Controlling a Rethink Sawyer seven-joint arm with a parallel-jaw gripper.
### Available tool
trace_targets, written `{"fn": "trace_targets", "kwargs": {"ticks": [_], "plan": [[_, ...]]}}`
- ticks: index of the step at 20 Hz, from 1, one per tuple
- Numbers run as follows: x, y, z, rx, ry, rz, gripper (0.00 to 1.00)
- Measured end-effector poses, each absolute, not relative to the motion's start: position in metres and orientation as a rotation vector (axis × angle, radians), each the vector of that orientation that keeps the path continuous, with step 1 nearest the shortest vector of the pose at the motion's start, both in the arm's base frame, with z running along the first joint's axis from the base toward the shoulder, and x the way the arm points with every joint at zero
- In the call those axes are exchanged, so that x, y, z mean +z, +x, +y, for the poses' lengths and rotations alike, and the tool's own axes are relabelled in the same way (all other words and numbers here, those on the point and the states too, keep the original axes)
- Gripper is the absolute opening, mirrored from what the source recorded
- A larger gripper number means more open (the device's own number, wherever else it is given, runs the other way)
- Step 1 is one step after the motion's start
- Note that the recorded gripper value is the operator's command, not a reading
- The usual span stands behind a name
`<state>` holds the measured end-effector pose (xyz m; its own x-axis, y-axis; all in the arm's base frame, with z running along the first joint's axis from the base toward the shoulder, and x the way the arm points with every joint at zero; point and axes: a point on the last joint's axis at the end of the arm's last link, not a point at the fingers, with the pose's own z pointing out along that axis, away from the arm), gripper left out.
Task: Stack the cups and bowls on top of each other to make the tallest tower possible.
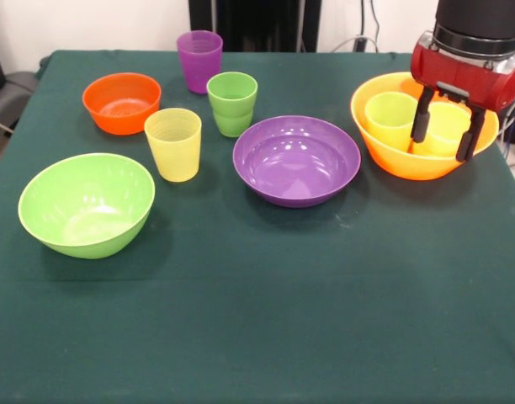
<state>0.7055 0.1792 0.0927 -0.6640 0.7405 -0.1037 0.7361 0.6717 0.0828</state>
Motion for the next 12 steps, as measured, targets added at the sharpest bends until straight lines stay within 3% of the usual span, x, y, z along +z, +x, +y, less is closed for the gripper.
{"fn": "trace_targets", "kwargs": {"ticks": [12], "plan": [[0.074,0.695,0.182,0.027,1.216,2.765,1.0]]}}
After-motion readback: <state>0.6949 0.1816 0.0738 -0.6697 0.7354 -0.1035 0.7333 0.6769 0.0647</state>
